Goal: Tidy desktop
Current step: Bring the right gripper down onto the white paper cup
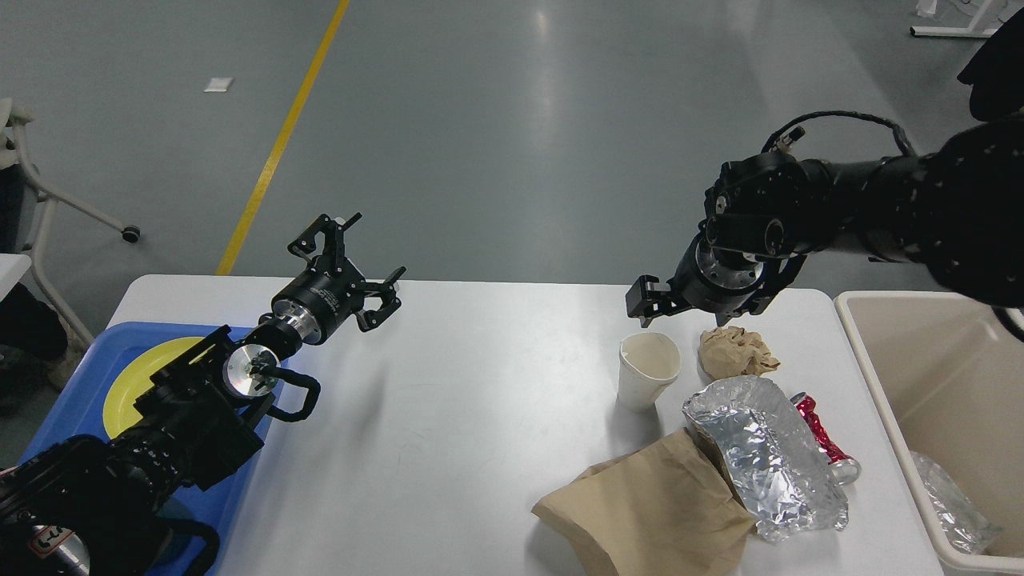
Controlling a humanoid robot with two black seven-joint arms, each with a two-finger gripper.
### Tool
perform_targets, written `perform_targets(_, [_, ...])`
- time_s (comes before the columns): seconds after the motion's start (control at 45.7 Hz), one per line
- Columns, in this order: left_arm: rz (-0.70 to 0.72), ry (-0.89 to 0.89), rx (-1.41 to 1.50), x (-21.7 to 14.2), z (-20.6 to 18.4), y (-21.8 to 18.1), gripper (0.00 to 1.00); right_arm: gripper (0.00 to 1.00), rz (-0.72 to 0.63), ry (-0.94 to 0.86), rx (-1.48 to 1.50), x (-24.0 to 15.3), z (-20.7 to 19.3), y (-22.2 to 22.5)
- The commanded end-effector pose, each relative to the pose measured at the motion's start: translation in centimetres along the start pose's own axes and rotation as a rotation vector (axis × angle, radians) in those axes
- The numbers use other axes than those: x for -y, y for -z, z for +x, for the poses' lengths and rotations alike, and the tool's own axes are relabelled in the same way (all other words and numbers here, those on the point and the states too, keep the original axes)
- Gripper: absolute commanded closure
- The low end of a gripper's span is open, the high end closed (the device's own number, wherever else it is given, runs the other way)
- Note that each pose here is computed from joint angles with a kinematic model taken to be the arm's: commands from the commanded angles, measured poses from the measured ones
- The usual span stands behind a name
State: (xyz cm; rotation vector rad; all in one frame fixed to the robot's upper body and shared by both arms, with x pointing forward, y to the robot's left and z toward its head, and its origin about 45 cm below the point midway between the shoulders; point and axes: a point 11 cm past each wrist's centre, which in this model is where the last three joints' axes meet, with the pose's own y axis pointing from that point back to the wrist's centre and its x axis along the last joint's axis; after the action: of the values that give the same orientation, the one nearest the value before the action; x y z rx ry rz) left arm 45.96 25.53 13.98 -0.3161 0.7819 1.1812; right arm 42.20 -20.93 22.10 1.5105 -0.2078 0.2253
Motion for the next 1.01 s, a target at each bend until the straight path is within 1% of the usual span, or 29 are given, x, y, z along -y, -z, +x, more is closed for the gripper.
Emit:
perform_targets(0.0, [0.000, 0.000, 0.000, 0.0, 0.0, 0.0, 0.03, 0.00, -0.001, -0.006, 0.024, 1.8, -0.2, -0.7])
perform_targets(0.285, [0.000, 0.000, 0.000, 0.0, 0.0, 0.0, 0.03, 0.00, 0.015, -0.008, 0.071, 5.5, -1.8, -1.2])
perform_targets(0.525, [-0.001, 0.000, -0.001, 0.0, 0.0, 0.0, 0.03, 0.00, 0.026, -0.004, 0.071, 7.8, -3.0, -0.3])
perform_targets(0.744, [-0.001, 0.000, -0.001, 0.0, 0.0, 0.0, 0.03, 0.01, 0.037, -0.059, 0.106, 9.5, -3.9, -0.2])
perform_targets(0.788, [0.000, 0.000, 0.000, 0.0, 0.0, 0.0, 0.03, 0.07, 0.033, -0.059, 0.099, 9.6, -4.0, -0.3])
perform_targets(0.832, [0.000, 0.000, 0.000, 0.0, 0.0, 0.0, 0.03, 0.16, 0.034, -0.061, 0.099, 9.5, -3.9, -0.3])
perform_targets(0.876, [-0.001, 0.000, -0.001, 0.0, 0.0, 0.0, 0.03, 0.28, 0.030, -0.060, 0.097, 9.5, -3.9, -0.3])
perform_targets(0.897, [-0.001, 0.000, -0.001, 0.0, 0.0, 0.0, 0.03, 0.37, 0.030, -0.058, 0.098, 9.5, -4.0, -0.4])
perform_targets(0.985, [-0.001, 0.000, -0.001, 0.0, 0.0, 0.0, 0.03, 0.59, 0.030, -0.055, 0.098, 9.5, -4.1, -0.4])
